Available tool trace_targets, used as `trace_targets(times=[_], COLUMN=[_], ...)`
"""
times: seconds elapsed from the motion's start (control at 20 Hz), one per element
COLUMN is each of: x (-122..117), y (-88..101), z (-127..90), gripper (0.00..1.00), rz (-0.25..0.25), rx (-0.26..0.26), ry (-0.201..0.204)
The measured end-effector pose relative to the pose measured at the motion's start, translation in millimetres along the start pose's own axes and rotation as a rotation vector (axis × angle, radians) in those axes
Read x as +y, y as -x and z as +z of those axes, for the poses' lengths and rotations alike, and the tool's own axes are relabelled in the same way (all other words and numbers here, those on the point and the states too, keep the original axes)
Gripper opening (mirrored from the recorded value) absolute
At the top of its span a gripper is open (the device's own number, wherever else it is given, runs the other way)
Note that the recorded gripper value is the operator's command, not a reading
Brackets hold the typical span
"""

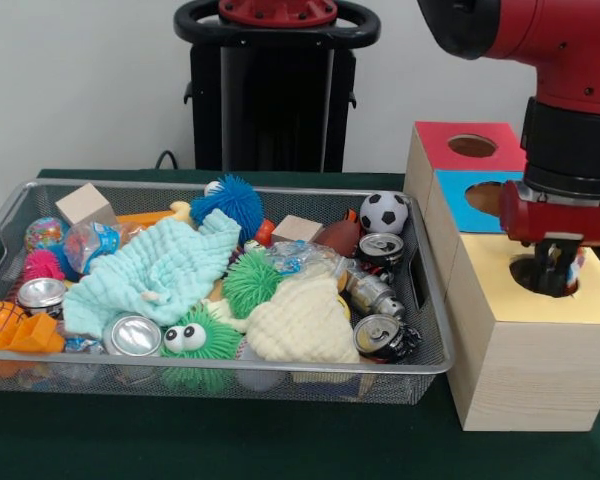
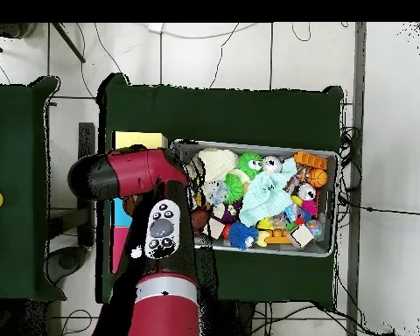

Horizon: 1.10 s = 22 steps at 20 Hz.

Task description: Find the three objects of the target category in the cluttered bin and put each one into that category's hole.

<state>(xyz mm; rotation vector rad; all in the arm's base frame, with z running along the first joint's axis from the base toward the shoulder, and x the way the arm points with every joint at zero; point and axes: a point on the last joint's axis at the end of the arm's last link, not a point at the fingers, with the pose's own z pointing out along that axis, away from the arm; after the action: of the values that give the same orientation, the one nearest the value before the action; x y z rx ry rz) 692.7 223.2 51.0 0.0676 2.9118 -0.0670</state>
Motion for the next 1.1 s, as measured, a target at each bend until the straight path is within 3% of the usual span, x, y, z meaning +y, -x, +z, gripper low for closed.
trace_targets(times=[0.65, 1.1], x=[2, 2], y=[24.8, 31.1], z=[-46, -57], gripper=[0.00, 0.00], rz=[0.028, 0.032], rx=[-0.019, -0.031], ry=[0.014, 0.018])
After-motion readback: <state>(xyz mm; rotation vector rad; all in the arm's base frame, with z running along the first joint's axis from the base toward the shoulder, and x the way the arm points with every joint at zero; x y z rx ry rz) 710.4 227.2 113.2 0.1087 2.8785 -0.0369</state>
